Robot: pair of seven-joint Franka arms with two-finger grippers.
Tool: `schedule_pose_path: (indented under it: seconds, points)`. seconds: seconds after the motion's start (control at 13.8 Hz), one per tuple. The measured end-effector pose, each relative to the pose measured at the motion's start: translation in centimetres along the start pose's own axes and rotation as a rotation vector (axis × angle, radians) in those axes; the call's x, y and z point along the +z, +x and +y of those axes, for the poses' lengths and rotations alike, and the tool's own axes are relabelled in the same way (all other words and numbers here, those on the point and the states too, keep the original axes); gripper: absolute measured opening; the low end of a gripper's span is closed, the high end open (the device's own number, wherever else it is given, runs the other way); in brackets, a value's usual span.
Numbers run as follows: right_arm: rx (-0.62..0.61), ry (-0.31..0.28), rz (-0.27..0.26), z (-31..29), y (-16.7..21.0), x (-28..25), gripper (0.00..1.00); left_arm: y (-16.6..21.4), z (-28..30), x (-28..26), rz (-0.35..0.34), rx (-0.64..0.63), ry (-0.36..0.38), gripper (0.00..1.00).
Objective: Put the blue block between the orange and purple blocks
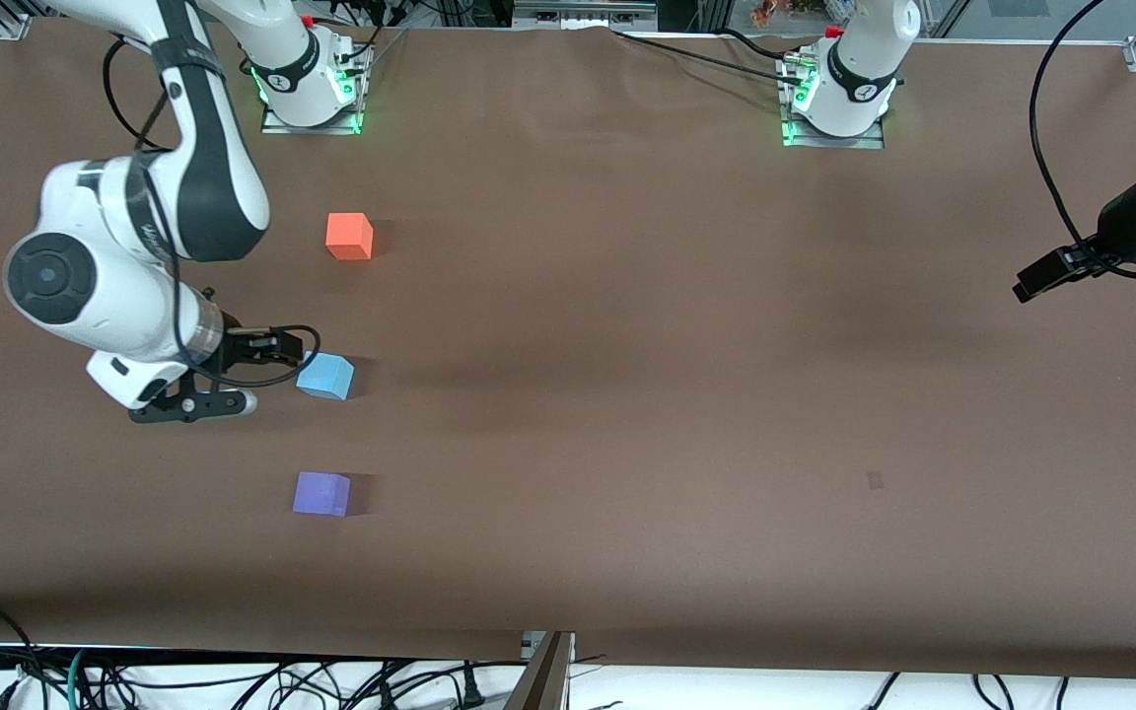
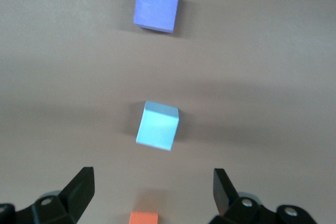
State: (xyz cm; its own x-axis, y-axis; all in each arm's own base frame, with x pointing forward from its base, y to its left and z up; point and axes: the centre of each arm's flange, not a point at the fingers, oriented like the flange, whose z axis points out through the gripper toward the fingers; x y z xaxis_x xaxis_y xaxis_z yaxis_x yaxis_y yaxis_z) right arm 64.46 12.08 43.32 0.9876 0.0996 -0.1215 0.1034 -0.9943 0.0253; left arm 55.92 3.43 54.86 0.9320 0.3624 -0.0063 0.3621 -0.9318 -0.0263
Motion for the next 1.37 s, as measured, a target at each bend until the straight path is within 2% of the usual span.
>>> schedule_pose_path:
  seconds: [0.22, 0.29, 0.51, 0.65, 0.8, 0.94, 1.01, 1.16, 1.37]
  points:
    - [0.036, -0.008, -0.057, 2.2, -0.9, -4.0, 1.0, 0.0, 0.0, 0.0, -0.001, 0.001, 0.0, 1.0]
    - [0.043, -0.009, -0.059, 2.7, -1.1, -5.3, 1.0, 0.0, 0.1, 0.0, -0.001, 0.001, 0.0, 1.0]
    - [0.05, -0.026, -0.029, 3.8, -2.3, -9.8, 1.0, 0.0, 0.1, 0.1, -0.001, 0.002, 0.0, 1.0]
    - [0.07, 0.014, 0.0, 6.7, -4.1, -12.9, 1.0, 0.0, 0.1, 0.1, -0.002, 0.002, 0.0, 1.0]
    - [0.105, 0.061, 0.052, 10.8, -6.7, -16.4, 1.0, 0.0, 0.1, 0.1, -0.002, 0.002, 0.001, 1.0]
    - [0.116, 0.075, 0.074, 12.5, -9.3, -18.5, 1.0, 0.0, 0.1, 0.1, -0.002, 0.002, 0.001, 1.0]
    - [0.114, 0.078, 0.071, 12.4, -10.1, -18.7, 1.0, 0.0, 0.1, 0.1, -0.002, 0.002, 0.001, 1.0]
    - [0.097, 0.067, 0.025, 11.6, -10.5, -17.4, 1.0, 0.0, 0.1, 0.1, -0.002, 0.002, 0.001, 1.0]
    - [0.033, -0.013, -0.025, 9.0, -10.4, -15.9, 1.0, 0.0, 0.1, 0.1, -0.002, 0.003, 0.001, 1.0]
